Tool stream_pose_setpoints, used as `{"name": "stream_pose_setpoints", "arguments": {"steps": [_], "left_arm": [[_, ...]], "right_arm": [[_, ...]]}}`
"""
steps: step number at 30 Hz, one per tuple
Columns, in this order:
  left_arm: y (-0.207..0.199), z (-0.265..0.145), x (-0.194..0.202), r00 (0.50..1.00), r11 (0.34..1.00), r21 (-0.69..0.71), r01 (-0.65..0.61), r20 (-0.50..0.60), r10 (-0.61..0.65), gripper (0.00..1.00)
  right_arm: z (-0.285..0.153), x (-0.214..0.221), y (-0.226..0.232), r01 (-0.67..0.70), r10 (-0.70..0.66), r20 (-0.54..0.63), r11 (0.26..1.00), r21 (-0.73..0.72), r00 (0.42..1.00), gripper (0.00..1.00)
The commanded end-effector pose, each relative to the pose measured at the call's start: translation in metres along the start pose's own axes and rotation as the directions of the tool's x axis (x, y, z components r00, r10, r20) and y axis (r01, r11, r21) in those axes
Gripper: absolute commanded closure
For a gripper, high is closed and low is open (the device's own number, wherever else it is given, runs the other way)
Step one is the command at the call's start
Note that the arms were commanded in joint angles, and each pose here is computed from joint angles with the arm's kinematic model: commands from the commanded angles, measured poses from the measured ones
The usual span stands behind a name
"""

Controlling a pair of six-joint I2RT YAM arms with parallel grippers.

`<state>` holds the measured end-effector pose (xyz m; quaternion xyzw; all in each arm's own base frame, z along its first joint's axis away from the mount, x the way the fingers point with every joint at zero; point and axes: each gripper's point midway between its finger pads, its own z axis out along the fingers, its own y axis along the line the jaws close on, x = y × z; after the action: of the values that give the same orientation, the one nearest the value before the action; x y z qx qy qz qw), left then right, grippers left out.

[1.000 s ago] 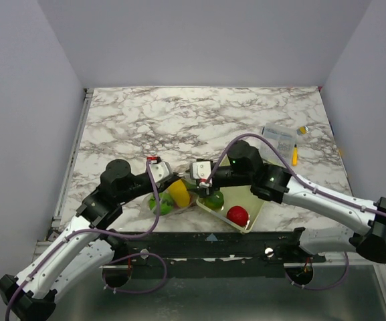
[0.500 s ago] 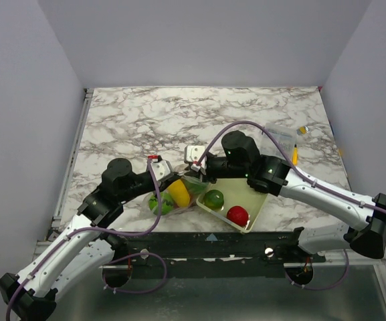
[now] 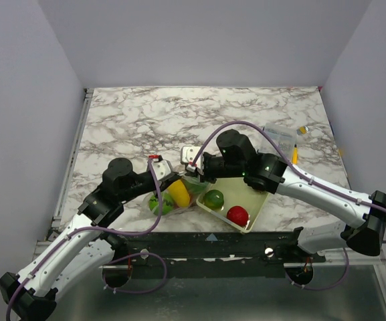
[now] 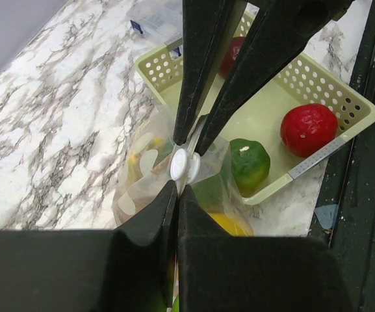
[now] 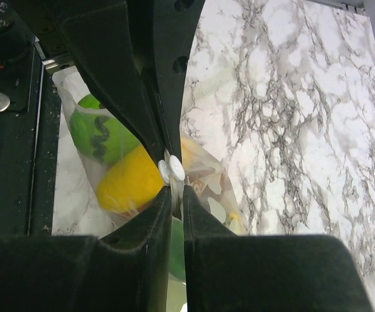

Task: Place the food in the zip-top bag and seal the zipper
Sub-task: Zip the zipper food storage bag at the center of the board.

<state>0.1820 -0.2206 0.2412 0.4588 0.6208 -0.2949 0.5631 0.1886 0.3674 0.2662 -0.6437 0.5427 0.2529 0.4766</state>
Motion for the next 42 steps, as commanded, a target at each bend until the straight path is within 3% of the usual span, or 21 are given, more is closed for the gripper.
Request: {"name": "stream_pose_setpoints", "arguments": {"steps": [1,3,5,11,14,18,30,39,42], "left_arm": [[0.001,-0.001,-0.019,0.999,1.000,0.003,-0.019,0.047,0.019,1.00],[0.001,-0.001,-0.019,0.999,1.000,0.002,-0.018,0.046,0.018,1.00],[0.001,-0.001,-0.019,0.999,1.000,0.004,-0.018,0.046,0.018,1.00],[-0.004,-0.003,-0.025,0.997,0.999,0.027,-0.020,0.070,0.018,1.00],[-0.002,-0.004,-0.028,0.996,1.000,0.009,-0.016,0.090,0.015,0.80],[0.004,-0.004,-0.034,0.993,1.000,-0.027,-0.016,0.116,0.019,0.65],[0.012,-0.008,-0.048,0.980,0.996,-0.083,-0.036,0.191,0.051,0.68],[0.019,-0.007,-0.049,0.982,0.993,-0.115,-0.024,0.181,0.045,0.54],[0.019,-0.008,-0.048,0.982,0.992,-0.117,-0.040,0.179,0.061,0.57]], "right_arm": [[0.000,0.005,-0.002,0.009,-0.009,-0.044,1.000,0.004,0.999,0.86],[0.001,0.003,-0.002,0.009,-0.009,-0.034,1.000,-0.002,0.999,0.88],[0.004,0.004,-0.005,0.017,-0.017,-0.040,1.000,0.008,0.999,0.98],[0.008,0.004,-0.013,0.038,-0.037,-0.029,0.998,0.054,0.999,1.00],[0.007,0.002,-0.014,0.038,-0.038,-0.010,0.997,0.064,0.999,1.00],[0.008,-0.003,-0.014,0.026,-0.026,0.010,0.998,0.059,1.000,1.00],[0.013,-0.004,-0.010,0.010,-0.011,0.016,0.999,0.030,1.000,1.00],[0.014,-0.006,-0.008,0.010,-0.010,0.019,1.000,0.013,1.000,1.00],[0.015,-0.006,-0.009,0.013,-0.013,0.015,1.000,0.015,1.000,1.00]]}}
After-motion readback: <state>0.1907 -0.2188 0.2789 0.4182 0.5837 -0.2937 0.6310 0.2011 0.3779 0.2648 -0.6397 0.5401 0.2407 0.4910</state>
